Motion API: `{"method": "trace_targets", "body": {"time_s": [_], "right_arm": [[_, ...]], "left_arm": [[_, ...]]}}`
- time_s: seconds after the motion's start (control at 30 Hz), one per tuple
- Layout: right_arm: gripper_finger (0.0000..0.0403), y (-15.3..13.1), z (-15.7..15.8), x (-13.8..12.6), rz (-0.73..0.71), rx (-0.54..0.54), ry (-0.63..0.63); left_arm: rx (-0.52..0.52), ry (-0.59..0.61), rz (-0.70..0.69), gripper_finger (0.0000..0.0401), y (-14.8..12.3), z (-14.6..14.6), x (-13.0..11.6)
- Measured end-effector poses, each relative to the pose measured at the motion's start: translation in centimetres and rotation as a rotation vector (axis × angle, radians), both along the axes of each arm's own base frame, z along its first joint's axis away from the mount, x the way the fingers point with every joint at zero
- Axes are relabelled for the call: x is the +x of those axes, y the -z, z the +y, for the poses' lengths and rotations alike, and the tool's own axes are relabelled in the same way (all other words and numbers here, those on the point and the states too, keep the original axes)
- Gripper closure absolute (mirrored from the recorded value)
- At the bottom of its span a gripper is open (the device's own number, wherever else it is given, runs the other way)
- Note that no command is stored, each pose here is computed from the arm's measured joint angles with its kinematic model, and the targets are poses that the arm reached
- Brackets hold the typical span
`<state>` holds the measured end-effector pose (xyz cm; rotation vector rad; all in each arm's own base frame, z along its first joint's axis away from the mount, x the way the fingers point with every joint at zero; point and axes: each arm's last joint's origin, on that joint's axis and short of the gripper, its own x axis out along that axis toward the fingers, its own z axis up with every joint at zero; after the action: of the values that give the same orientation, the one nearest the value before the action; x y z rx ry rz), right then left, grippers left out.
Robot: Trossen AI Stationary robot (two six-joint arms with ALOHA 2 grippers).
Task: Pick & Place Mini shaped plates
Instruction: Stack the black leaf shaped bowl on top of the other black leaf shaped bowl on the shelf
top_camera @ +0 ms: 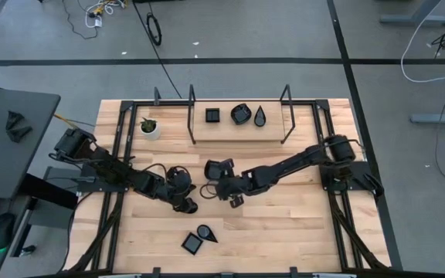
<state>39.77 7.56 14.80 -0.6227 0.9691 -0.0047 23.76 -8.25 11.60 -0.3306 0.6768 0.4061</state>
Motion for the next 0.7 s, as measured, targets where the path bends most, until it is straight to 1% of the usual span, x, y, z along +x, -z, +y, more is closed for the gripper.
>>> {"method": "trace_targets", "body": {"time_s": [0.1,0.2,0.23,0.3,0.37,0.4,0.47,0.5,0.57,0.7], "right_arm": [[0.0399,-2.4,0.7,-0.9,-0.048,0.033,0.025],[0.0399,-5.6,1.0,-2.1,-0.111,0.082,0.066],[0.0398,-6.8,0.8,-2.6,-0.135,0.089,0.097],[0.0398,-9.2,-0.3,-3.5,-0.227,0.078,0.219],[0.0398,-11.4,-2.3,-4.3,-0.328,0.055,0.379],[0.0398,-12.3,-3.4,-4.7,-0.374,0.063,0.444],[0.0398,-13.6,-6.0,-5.2,-0.432,0.106,0.550],[0.0398,-13.9,-7.4,-5.3,-0.438,0.138,0.578],[0.0398,-13.9,-10.2,-5.2,-0.427,0.168,0.611],[0.0398,-12.2,-15.6,-5.1,-0.373,0.169,0.707]], "left_arm": [[-0.013,-0.015,-0.006,0.0383,0.0,0.0,0.0],[-0.016,-0.020,-0.009,0.0383,0.0,0.0,0.0],[-0.017,-0.022,-0.012,0.0383,0.0,0.1,0.1],[-0.018,-0.036,-0.024,0.0383,-0.1,0.1,0.1],[-0.015,-0.055,-0.042,0.0383,-0.2,0.1,0.2],[-0.009,-0.063,-0.052,0.0383,-0.2,0.1,0.2],[-0.007,-0.071,-0.072,0.0383,-0.3,0.1,0.3],[-0.005,-0.074,-0.080,0.0383,-0.4,0.1,0.4],[0.002,-0.085,-0.093,0.0383,-0.5,0.1,0.4],[0.011,-0.089,-0.097,0.0383,-0.5,0.1,0.4]]}}
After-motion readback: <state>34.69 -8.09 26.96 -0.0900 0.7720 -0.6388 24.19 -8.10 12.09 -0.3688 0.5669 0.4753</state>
